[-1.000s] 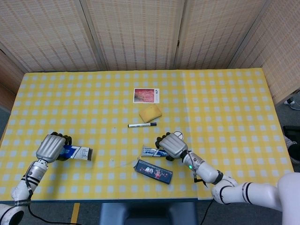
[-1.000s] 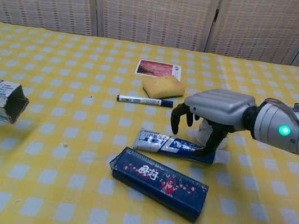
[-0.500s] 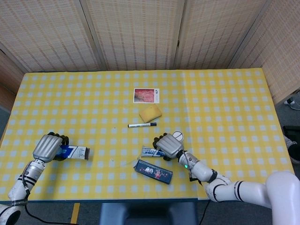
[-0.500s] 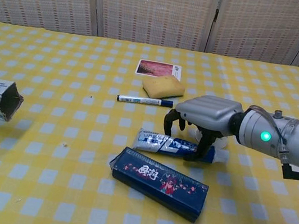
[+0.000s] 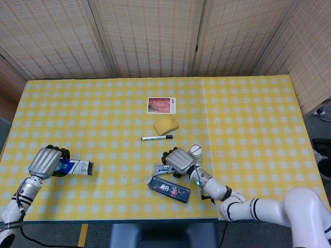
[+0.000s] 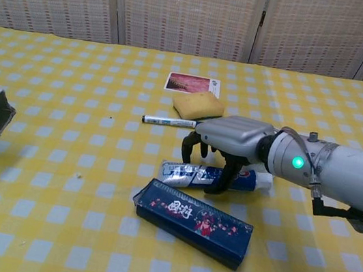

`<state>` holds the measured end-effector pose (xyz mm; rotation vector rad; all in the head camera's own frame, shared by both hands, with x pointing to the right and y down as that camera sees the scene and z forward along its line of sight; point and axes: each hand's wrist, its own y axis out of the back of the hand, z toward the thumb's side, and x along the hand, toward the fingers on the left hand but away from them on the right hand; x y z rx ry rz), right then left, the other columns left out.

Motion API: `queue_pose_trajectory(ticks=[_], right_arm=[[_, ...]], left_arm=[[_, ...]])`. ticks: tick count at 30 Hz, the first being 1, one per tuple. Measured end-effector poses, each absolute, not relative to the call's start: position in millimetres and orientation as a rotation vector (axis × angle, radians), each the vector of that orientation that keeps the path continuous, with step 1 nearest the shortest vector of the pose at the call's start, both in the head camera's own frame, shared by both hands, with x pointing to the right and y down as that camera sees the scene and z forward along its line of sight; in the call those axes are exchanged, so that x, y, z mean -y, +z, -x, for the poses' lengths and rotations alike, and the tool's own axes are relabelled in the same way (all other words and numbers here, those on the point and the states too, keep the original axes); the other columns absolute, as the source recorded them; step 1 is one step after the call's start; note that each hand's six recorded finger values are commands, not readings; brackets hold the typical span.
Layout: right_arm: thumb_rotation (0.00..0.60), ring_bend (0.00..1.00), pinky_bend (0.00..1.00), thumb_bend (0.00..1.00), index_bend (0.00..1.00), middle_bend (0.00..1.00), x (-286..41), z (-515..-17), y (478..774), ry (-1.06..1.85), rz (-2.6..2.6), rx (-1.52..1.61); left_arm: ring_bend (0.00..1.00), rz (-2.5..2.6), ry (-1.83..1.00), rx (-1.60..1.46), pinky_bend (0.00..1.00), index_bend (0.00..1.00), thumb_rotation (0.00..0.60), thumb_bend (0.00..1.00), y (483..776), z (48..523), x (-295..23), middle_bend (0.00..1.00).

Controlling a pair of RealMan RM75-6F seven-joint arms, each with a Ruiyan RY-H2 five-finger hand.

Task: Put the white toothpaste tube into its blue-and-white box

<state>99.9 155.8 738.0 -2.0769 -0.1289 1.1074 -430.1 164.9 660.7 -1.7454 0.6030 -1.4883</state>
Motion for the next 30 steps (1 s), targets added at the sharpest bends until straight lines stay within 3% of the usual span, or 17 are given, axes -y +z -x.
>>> queue_pose_trajectory(ticks=[10,24,30], right_arm=[[0.600,0.36,0.32,0.31,0.41,0.34,-157.6,-85.6,740.3,1.088,2.089,0.147],[0.600,0.62,0.59,0.36,0.73,0.59,-150.2,-76.9,738.2,1.022,2.027,0.235],[0.600,0.64,0.62,0.36,0.75,0.60,-142.6,-77.0,726.5,0.972,2.056,0.333]], left_arm=[[0.49,1.734,-1.495,-0.623,0.39,0.65,0.600,0.19,653.6,440.1,-164.9,0.62],[0.50,1.724,-1.507,-0.638,0.39,0.65,0.600,0.19,651.1,446.6,-164.6,0.62],[0.50,1.722,-1.506,-0.639,0.39,0.65,0.600,0.19,650.2,445.6,-165.1,0.62]])
